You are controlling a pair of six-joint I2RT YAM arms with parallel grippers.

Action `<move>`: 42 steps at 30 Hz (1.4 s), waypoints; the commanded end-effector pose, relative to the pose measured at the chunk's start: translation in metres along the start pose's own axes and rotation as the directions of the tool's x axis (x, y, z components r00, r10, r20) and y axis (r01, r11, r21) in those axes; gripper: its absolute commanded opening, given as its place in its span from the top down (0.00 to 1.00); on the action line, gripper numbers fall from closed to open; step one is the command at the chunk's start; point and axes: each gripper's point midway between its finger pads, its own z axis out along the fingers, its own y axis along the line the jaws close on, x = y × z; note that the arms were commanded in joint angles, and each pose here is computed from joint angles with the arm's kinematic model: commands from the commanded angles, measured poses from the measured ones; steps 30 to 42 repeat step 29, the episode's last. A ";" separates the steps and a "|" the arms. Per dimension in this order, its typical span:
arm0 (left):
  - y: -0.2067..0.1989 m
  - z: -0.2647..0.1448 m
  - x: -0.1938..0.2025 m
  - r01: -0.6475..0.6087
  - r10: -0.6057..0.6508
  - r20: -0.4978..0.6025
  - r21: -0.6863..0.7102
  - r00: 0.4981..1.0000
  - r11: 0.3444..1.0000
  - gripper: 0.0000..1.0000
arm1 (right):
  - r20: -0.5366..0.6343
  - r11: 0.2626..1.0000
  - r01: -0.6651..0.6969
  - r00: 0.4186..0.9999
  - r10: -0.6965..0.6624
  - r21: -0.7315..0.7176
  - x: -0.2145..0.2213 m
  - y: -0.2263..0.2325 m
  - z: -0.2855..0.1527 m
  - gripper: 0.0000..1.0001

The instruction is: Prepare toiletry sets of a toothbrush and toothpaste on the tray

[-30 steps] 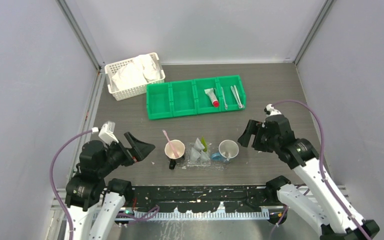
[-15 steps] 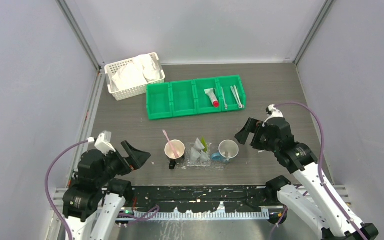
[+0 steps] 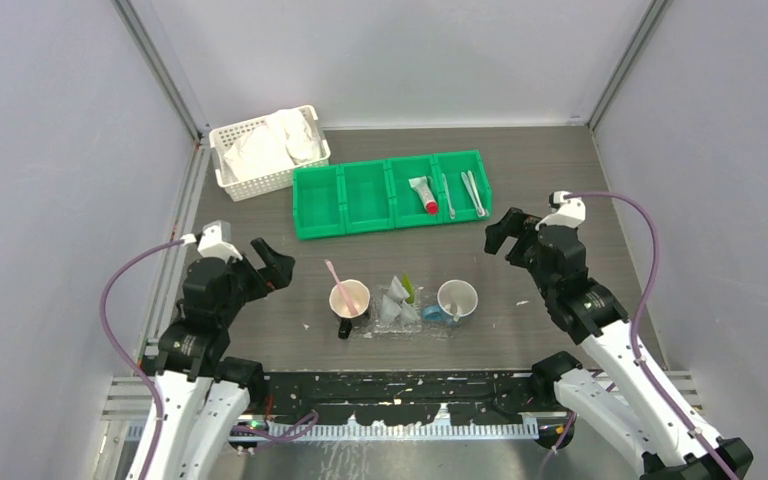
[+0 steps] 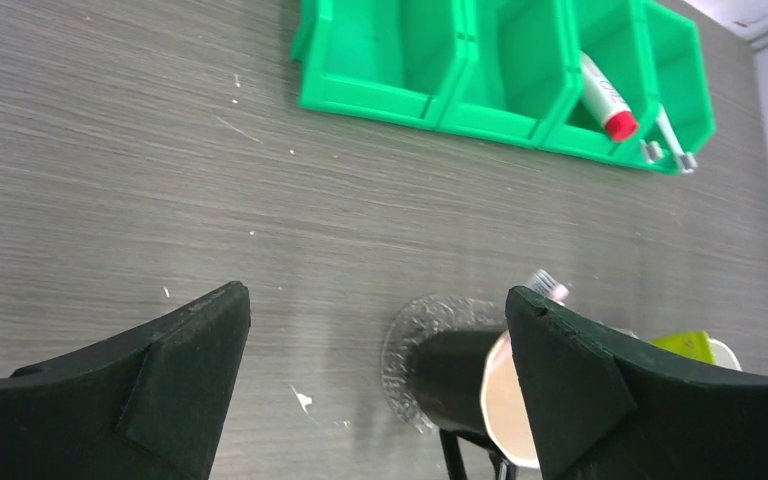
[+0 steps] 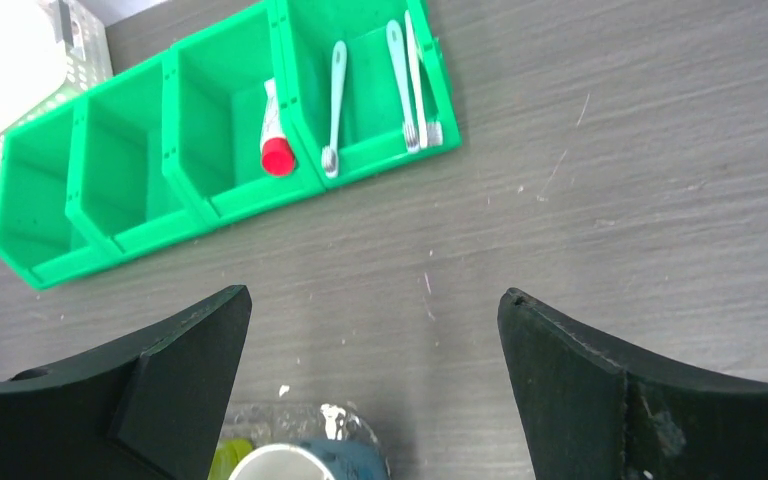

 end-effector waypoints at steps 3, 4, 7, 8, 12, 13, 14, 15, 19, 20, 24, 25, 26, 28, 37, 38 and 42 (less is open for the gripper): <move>0.002 0.029 -0.033 -0.027 0.028 0.171 -0.011 0.985 1.000 0.00 | 0.089 0.999 0.042 0.995 -0.043 0.016 -0.006 0.001 0.034 0.00; 0.007 0.031 -0.033 -0.038 0.044 0.174 -0.036 0.984 0.999 0.00 | 0.078 0.999 0.038 0.996 -0.040 0.035 0.001 -0.004 0.039 0.00; 0.018 0.032 -0.030 -0.055 0.070 0.178 -0.084 0.981 0.995 0.00 | 0.056 1.000 0.014 0.998 -0.015 0.006 0.017 -0.002 0.046 0.00; 0.018 0.032 -0.030 -0.052 0.066 0.186 -0.079 0.980 0.996 0.00 | 0.057 1.000 0.007 0.998 -0.007 -0.001 0.021 -0.002 0.048 0.00; 0.019 0.028 -0.029 -0.063 0.076 0.208 -0.069 0.975 0.996 0.00 | 0.052 1.000 -0.008 0.999 0.008 0.001 0.031 -0.007 0.048 0.00; 0.021 0.027 -0.028 -0.067 0.082 0.202 -0.081 0.976 0.994 0.00 | 0.050 1.000 -0.008 0.999 0.008 -0.008 0.033 -0.006 0.048 0.00; 0.023 0.026 -0.026 -0.071 0.087 0.192 -0.089 0.977 0.993 0.00 | 0.053 1.000 -0.010 0.999 0.011 -0.017 0.032 -0.005 0.047 0.00; 0.025 0.025 -0.025 -0.073 0.090 0.186 -0.097 0.978 0.993 0.00 | 0.055 1.000 -0.012 0.998 0.013 -0.025 0.033 -0.005 0.046 0.00; 0.027 0.019 -0.025 -0.080 0.099 0.190 -0.106 0.977 0.991 0.00 | 0.071 0.999 -0.018 0.997 0.020 -0.031 0.030 -0.004 0.045 0.00; 0.027 0.017 -0.025 -0.080 0.100 0.193 -0.107 0.976 0.991 0.00 | 0.075 0.999 -0.019 0.997 0.021 -0.029 0.028 -0.004 0.044 0.00; 0.027 0.013 -0.027 -0.086 0.106 0.205 -0.106 0.973 0.991 0.00 | 0.080 0.999 -0.020 0.997 0.023 -0.030 0.027 -0.004 0.042 0.00; 0.027 0.012 -0.027 -0.086 0.106 0.204 -0.106 0.973 0.991 0.00 | 0.081 0.999 -0.020 0.996 0.023 -0.034 0.027 -0.004 0.042 0.00; 0.026 0.012 -0.027 -0.084 0.104 0.205 -0.104 0.973 0.991 0.00 | 0.079 0.999 -0.019 0.997 0.022 -0.035 0.028 -0.004 0.042 0.00; 0.026 0.011 -0.027 -0.085 0.104 0.204 -0.100 0.973 0.991 0.00 | 0.077 0.999 -0.021 0.997 0.023 -0.027 0.028 -0.005 0.042 0.00; 0.025 0.010 -0.028 -0.085 0.104 0.206 -0.099 0.973 0.991 0.00 | 0.080 0.999 -0.023 0.996 0.025 -0.024 0.028 -0.006 0.042 0.00; 0.025 0.010 -0.028 -0.085 0.104 0.206 -0.099 0.973 0.991 0.00 | 0.080 0.999 -0.023 0.996 0.025 -0.024 0.028 -0.006 0.042 0.00; 0.025 0.010 -0.028 -0.085 0.104 0.206 -0.099 0.973 0.991 0.00 | 0.080 0.999 -0.023 0.996 0.025 -0.024 0.028 -0.006 0.042 0.00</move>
